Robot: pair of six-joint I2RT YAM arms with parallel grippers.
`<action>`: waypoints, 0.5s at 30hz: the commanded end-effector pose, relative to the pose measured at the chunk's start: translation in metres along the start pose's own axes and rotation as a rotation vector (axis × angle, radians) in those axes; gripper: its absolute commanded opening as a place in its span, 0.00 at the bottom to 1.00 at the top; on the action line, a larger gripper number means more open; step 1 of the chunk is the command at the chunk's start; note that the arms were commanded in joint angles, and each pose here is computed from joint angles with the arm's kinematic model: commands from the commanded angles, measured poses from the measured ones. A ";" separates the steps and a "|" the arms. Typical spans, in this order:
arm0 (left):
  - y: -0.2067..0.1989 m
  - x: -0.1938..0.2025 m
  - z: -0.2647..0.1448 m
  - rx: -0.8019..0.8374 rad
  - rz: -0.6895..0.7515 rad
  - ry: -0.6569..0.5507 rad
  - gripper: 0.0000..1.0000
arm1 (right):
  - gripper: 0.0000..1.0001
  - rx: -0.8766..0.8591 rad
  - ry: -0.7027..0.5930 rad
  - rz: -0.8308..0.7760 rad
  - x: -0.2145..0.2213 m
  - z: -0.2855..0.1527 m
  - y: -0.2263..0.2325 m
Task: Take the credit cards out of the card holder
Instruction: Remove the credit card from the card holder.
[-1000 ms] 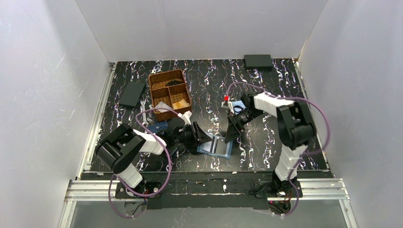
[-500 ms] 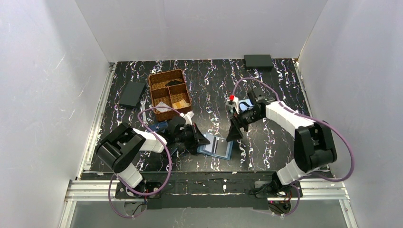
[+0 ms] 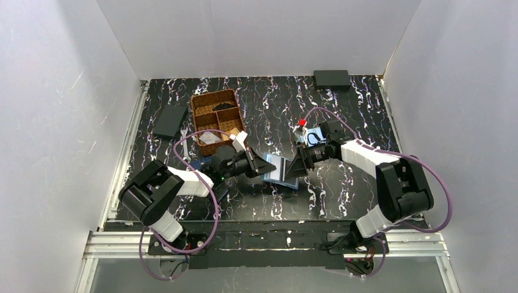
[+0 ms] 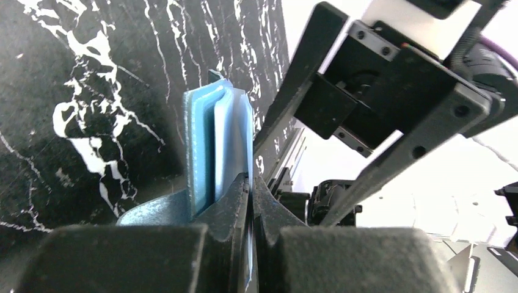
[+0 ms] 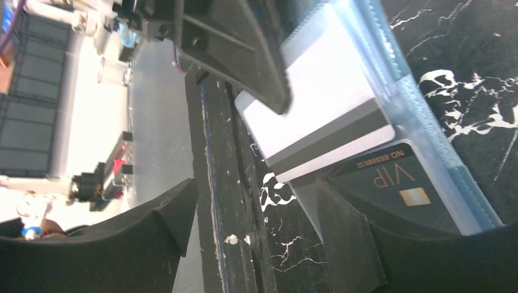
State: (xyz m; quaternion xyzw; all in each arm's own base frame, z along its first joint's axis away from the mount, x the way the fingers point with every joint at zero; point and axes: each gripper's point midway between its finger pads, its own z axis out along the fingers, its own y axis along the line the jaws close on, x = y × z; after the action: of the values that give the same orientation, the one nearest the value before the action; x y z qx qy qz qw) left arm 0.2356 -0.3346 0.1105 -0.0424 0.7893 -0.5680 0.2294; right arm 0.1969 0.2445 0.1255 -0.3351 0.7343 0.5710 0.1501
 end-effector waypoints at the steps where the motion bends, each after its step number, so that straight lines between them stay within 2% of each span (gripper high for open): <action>1: -0.034 -0.019 0.003 0.126 0.040 -0.091 0.00 | 0.76 -0.018 -0.063 0.071 -0.016 -0.004 -0.004; 7: -0.041 -0.020 0.002 0.160 0.064 -0.104 0.00 | 0.71 0.001 -0.127 0.121 -0.022 -0.008 -0.010; 15: -0.049 -0.014 0.005 0.200 0.071 -0.088 0.00 | 0.54 -0.121 -0.112 0.155 -0.025 -0.007 0.002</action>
State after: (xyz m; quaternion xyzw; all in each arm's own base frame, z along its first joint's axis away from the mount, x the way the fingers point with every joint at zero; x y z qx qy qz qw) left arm 0.2416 -0.3457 0.1383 -0.0331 0.7468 -0.6071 0.2695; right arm 0.2137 0.2432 0.1301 -0.2412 0.7405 0.6135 0.1306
